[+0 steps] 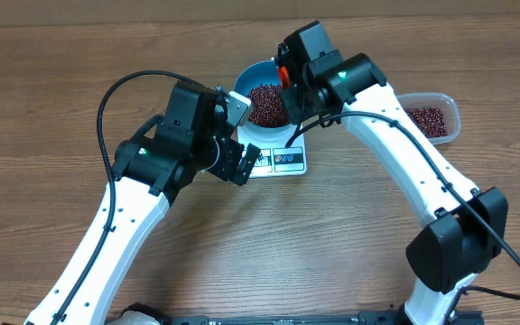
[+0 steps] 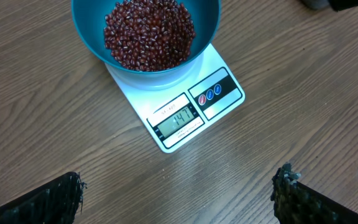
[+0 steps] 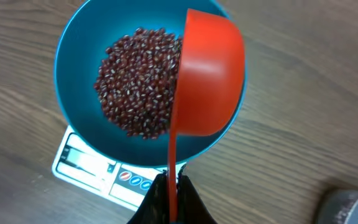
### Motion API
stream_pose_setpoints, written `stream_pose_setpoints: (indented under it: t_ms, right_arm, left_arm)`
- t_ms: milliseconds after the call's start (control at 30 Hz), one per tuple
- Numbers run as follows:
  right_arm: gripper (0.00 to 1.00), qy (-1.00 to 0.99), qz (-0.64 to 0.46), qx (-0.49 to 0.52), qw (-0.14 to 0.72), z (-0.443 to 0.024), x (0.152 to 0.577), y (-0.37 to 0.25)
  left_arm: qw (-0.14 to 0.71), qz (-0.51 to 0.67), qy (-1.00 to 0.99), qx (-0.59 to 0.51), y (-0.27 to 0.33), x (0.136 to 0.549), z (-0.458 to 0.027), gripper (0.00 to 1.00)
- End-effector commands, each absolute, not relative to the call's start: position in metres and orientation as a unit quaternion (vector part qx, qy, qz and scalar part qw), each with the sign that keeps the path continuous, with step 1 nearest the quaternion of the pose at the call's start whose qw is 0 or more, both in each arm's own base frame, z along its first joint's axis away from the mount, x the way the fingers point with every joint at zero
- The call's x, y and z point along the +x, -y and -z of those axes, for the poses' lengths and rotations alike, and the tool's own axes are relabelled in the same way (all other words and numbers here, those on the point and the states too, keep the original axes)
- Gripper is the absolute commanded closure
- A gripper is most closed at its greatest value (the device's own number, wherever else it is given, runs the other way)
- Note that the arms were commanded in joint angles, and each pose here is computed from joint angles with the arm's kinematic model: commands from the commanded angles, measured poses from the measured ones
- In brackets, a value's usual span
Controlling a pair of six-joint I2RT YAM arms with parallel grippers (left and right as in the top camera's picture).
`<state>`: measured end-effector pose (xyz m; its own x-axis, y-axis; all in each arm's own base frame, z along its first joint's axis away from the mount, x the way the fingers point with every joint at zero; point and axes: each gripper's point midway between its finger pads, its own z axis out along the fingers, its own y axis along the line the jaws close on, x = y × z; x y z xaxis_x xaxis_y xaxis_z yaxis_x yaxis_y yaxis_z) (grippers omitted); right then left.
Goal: Scoop item into bowl and weigh 150g on scale
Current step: 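Tilt the scoop with the right gripper, pouring beans slowly into the bowl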
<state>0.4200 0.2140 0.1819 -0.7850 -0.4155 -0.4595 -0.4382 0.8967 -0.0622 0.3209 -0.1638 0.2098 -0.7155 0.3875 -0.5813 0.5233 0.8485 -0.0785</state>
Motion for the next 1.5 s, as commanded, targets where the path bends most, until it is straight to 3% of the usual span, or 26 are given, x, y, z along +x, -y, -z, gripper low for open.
stream_pose_setpoints:
  t_ms: [0,1467]
  right_arm:
    - [0.96,-0.934,-0.009,-0.213,0.288,-0.2175,0.428,-0.2101]
    - [0.96,-0.935,-0.026,-0.217,0.281,-0.2161,0.4251,-0.2141]
  left_arm:
    - [0.288,0.119,-0.919,0.241,0.1629,0.3213,-0.2114,0.01]
    - [0.288,0.119,-0.919,0.241,0.1629,0.3213,-0.2114,0.01]
